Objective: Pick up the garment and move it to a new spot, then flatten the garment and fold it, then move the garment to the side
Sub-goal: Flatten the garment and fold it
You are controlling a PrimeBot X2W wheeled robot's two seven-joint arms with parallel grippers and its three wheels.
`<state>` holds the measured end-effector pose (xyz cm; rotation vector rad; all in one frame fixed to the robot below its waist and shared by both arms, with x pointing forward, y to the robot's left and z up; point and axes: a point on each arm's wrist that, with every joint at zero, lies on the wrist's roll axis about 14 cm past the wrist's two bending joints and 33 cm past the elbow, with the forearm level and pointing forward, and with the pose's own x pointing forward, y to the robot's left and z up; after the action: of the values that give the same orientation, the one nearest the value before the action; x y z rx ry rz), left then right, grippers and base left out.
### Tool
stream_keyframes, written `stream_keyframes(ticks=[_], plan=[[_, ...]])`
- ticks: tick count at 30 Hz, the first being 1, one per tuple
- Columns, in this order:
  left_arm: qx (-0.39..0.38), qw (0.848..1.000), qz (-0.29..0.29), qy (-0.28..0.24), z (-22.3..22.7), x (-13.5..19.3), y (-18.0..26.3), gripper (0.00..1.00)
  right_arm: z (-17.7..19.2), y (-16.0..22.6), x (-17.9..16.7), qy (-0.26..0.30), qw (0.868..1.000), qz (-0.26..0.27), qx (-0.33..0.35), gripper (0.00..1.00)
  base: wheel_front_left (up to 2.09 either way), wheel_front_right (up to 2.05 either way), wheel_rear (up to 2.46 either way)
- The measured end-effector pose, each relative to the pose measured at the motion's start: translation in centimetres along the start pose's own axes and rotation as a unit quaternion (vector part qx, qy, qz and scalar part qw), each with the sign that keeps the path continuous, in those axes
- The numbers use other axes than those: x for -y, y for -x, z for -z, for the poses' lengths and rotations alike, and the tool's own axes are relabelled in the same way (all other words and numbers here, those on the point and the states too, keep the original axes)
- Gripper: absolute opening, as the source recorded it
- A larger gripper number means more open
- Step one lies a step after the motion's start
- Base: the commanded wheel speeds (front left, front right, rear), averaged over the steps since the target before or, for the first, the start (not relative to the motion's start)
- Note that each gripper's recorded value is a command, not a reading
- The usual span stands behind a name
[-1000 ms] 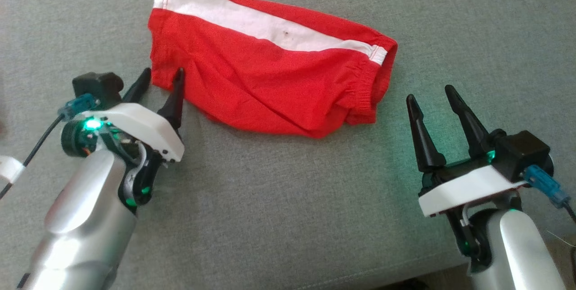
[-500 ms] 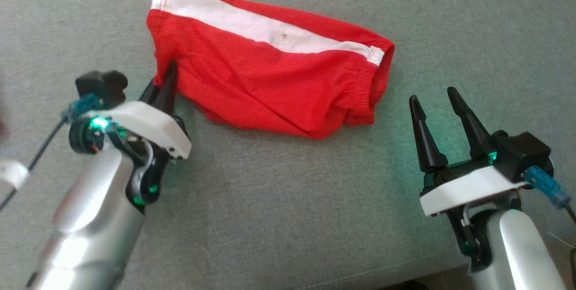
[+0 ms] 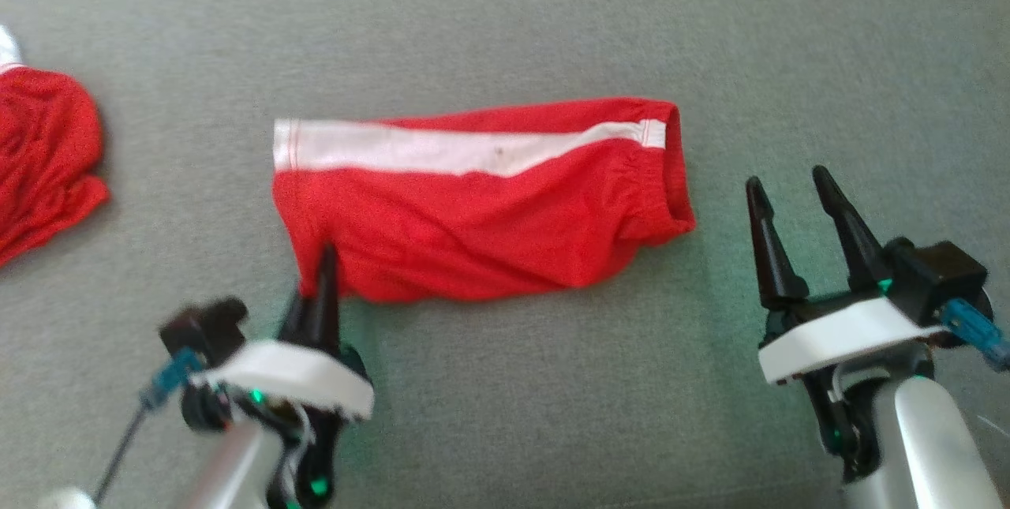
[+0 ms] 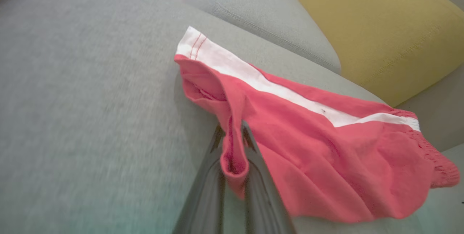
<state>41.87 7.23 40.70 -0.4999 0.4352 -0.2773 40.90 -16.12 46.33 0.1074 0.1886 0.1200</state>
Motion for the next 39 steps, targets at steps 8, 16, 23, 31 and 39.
stream_keyframes(ticks=[8,16,23,31,39], plan=[[0.021,0.999,-0.029,0.028,0.7,-0.4,3.1,0.44,0.0,0.4,-0.8,0.001,1.000,-0.010,-0.006,1.00,0.00,0.00,0.00],[0.079,0.996,-0.033,-0.036,-1.8,-0.7,4.7,1.00,-1.0,1.0,-1.3,0.003,1.000,-0.015,0.007,1.00,0.00,0.00,0.00],[0.143,0.985,-0.054,-0.079,-5.1,-1.6,7.3,1.00,-0.5,2.8,-1.1,0.001,1.000,-0.009,0.001,1.00,0.00,0.00,0.00],[0.154,0.982,-0.083,-0.071,-4.3,-2.3,10.2,1.00,-0.3,3.7,-1.5,-0.002,1.000,-0.014,0.002,1.00,0.00,0.00,0.00],[0.166,0.980,-0.084,-0.075,-4.6,-2.0,11.0,1.00,-0.2,1.9,-4.2,0.007,0.998,-0.055,-0.010,1.00,0.00,0.00,0.00]])
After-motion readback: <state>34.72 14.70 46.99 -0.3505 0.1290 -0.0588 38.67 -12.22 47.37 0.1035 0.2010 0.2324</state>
